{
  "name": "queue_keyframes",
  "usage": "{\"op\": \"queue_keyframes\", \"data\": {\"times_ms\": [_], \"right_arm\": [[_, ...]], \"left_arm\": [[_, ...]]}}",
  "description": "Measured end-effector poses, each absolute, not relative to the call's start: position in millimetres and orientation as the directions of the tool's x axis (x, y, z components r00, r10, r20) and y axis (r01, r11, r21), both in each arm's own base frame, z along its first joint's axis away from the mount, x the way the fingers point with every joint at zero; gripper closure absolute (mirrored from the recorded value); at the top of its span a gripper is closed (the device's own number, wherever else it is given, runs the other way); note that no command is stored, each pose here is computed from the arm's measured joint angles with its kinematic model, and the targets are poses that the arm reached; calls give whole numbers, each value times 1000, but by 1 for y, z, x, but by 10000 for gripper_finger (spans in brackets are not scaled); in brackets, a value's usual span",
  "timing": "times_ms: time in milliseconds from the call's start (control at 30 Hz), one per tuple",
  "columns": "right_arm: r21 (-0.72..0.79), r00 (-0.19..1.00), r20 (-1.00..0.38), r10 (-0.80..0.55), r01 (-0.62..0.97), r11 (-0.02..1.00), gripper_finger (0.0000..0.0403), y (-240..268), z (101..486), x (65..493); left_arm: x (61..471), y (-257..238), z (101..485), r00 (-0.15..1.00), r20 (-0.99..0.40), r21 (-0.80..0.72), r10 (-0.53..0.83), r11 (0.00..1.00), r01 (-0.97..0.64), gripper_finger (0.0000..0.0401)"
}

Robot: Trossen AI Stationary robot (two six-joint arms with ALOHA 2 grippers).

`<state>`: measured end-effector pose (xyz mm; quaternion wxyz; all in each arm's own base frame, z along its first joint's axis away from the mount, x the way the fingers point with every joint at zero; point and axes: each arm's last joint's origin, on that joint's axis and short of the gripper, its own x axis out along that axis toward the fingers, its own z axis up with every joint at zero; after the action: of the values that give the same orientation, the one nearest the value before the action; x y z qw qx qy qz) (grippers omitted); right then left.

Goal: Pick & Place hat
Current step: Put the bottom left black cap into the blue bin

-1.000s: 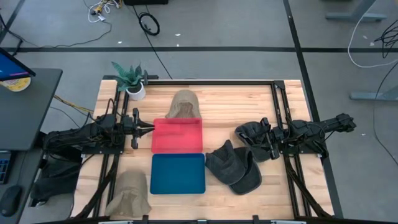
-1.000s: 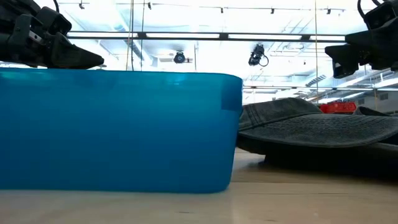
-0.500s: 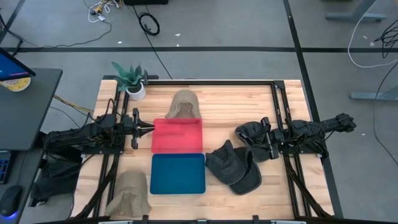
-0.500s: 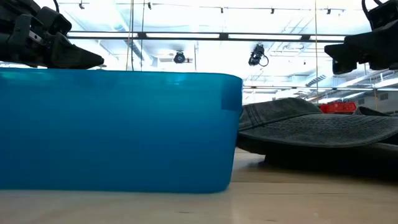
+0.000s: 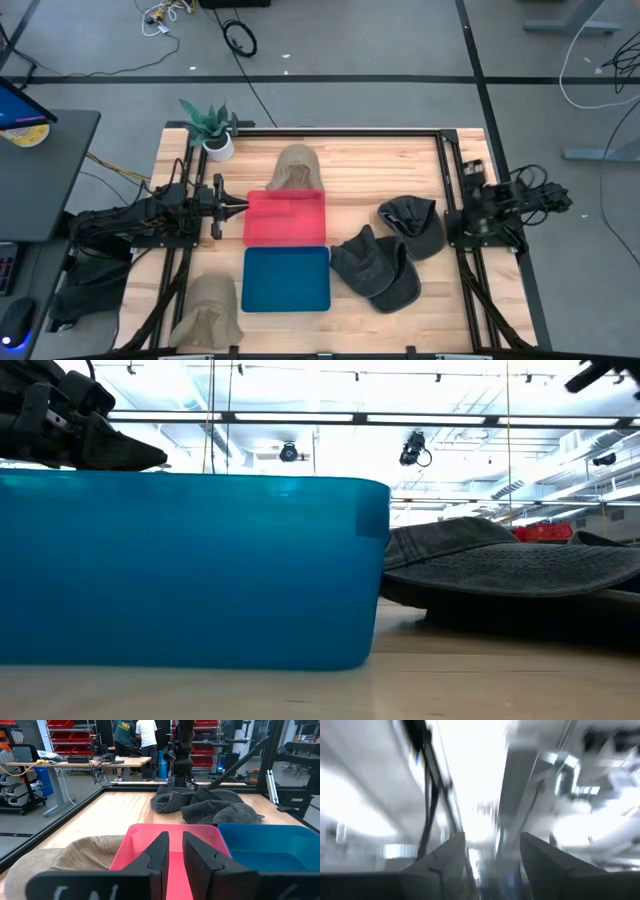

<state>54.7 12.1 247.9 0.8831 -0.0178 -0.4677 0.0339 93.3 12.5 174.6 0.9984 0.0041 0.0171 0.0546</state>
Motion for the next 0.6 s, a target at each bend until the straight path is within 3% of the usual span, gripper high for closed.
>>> {"op": "queue_keyframes", "data": {"times_ms": [67, 267, 600], "right_arm": [[-24, 501, 864, 62, -81, 996, 208, 11, 252, 49], [-9, 474, 879, 58, -106, 994, 208, 10, 253, 46], [-4, 312, 950, 16, -41, 999, 208, 5, 277, 26]], "left_arm": [[93, 13, 174, 993, -34, 10, 109, 994, -109, 344], [93, 13, 175, 993, -34, 10, 109, 994, -109, 344], [93, 13, 175, 993, -34, 10, 110, 994, -109, 344]]}}
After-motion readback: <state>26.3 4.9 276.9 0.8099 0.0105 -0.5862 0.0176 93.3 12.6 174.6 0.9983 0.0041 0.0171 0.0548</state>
